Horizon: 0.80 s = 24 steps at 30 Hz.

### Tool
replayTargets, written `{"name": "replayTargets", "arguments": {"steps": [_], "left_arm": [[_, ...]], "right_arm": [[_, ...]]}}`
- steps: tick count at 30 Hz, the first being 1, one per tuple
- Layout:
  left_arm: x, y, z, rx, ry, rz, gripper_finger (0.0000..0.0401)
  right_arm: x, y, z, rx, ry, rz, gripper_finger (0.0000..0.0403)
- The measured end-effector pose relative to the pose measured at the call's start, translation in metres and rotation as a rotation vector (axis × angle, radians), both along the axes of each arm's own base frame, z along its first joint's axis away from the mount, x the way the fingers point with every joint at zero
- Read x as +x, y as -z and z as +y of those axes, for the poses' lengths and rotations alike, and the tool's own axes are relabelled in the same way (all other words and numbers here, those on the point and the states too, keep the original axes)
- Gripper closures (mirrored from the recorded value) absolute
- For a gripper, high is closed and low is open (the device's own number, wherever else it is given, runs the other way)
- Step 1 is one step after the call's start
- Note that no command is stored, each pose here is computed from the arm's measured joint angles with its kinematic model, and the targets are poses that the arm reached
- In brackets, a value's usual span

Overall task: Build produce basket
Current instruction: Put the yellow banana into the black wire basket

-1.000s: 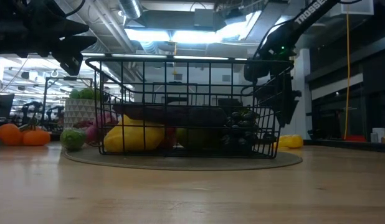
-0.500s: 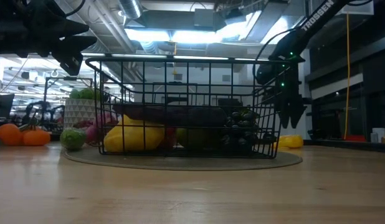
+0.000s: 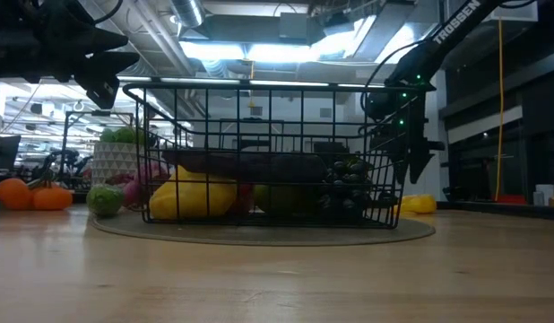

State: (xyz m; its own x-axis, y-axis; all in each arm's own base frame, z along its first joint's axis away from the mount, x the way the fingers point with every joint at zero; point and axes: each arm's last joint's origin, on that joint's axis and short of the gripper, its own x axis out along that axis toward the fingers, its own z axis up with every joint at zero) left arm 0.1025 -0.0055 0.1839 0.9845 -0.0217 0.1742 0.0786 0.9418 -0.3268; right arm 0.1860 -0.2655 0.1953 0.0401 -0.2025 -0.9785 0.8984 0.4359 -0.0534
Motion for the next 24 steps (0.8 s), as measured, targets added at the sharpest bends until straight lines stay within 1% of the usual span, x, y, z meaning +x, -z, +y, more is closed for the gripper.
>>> {"name": "replayTargets", "arguments": {"steps": [6, 17, 21, 24], "left_arm": [[0.000, 0.000, 0.000, 0.000, 0.000, 0.000, 0.0286], [0.000, 0.000, 0.000, 0.000, 0.000, 0.000, 0.0286], [0.000, 0.000, 0.000, 0.000, 0.001, 0.001, 0.0286], [0.000, 0.000, 0.000, 0.000, 0.000, 0.001, 0.0286]], "right_arm": [[0.000, 0.006, 0.000, 0.030, 0.021, 0.021, 0.0205], [0.006, 0.051, -0.008, 0.144, 0.023, 0.101, 0.0205], [0.007, 0.064, -0.010, 0.182, -0.027, 0.130, 0.0205], [0.008, 0.068, -0.010, 0.195, -0.057, 0.140, 0.0213]]}}
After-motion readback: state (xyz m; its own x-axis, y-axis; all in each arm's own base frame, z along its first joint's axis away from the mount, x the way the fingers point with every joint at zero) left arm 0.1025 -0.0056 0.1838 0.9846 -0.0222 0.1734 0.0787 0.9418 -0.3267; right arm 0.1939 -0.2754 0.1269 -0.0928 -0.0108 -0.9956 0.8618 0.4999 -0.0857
